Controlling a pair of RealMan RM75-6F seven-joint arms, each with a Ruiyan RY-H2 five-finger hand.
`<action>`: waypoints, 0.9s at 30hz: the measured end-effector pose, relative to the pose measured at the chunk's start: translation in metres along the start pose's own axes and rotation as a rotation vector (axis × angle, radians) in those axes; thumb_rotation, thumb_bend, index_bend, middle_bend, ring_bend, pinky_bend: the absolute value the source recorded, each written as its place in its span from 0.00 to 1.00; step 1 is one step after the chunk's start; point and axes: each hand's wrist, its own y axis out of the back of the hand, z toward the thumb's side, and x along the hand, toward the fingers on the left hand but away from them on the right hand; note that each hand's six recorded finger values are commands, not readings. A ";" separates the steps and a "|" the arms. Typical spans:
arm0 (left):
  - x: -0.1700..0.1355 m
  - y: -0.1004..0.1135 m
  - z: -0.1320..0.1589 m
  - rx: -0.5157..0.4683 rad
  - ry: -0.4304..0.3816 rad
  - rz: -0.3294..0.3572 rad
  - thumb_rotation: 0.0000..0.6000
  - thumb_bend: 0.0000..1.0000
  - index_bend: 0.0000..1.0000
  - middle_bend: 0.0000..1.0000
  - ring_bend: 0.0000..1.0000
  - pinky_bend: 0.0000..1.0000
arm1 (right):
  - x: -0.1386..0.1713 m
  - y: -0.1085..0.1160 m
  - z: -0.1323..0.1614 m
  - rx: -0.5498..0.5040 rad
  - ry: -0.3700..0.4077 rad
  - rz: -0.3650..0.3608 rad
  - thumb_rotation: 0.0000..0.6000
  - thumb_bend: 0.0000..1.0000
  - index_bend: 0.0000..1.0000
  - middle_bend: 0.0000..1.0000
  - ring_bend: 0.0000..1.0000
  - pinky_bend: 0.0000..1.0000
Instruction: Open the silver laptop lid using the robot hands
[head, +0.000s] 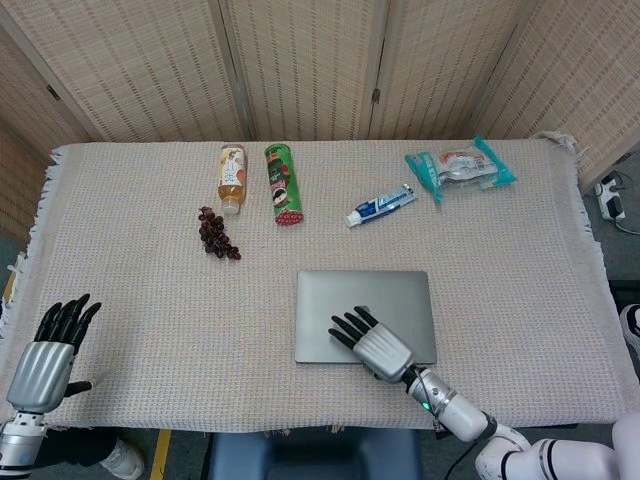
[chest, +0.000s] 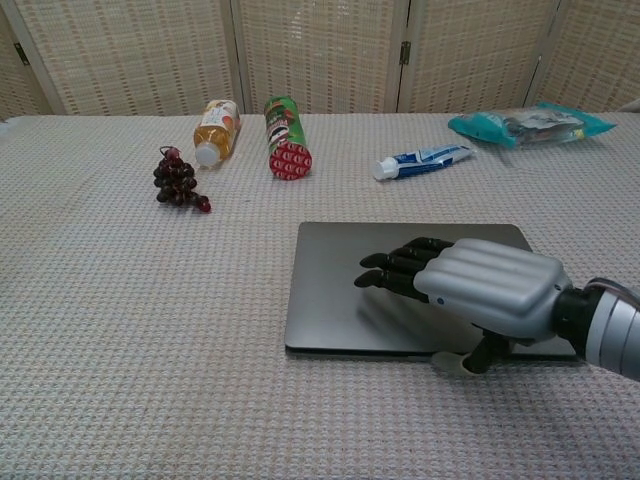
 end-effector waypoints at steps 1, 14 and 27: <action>0.002 -0.001 0.003 -0.005 -0.012 0.001 1.00 0.15 0.07 0.04 0.04 0.00 | -0.001 0.001 0.000 0.012 0.000 -0.004 1.00 0.45 0.00 0.00 0.00 0.00; 0.028 -0.032 0.062 -0.081 -0.268 -0.087 1.00 0.20 0.18 0.16 0.14 0.01 | -0.019 0.040 0.001 0.161 -0.055 -0.062 1.00 0.59 0.00 0.00 0.00 0.00; 0.064 -0.075 0.145 -0.025 -0.560 -0.265 1.00 0.49 0.13 0.11 0.02 0.00 | -0.030 0.073 -0.004 0.183 -0.130 -0.091 1.00 0.59 0.00 0.00 0.00 0.00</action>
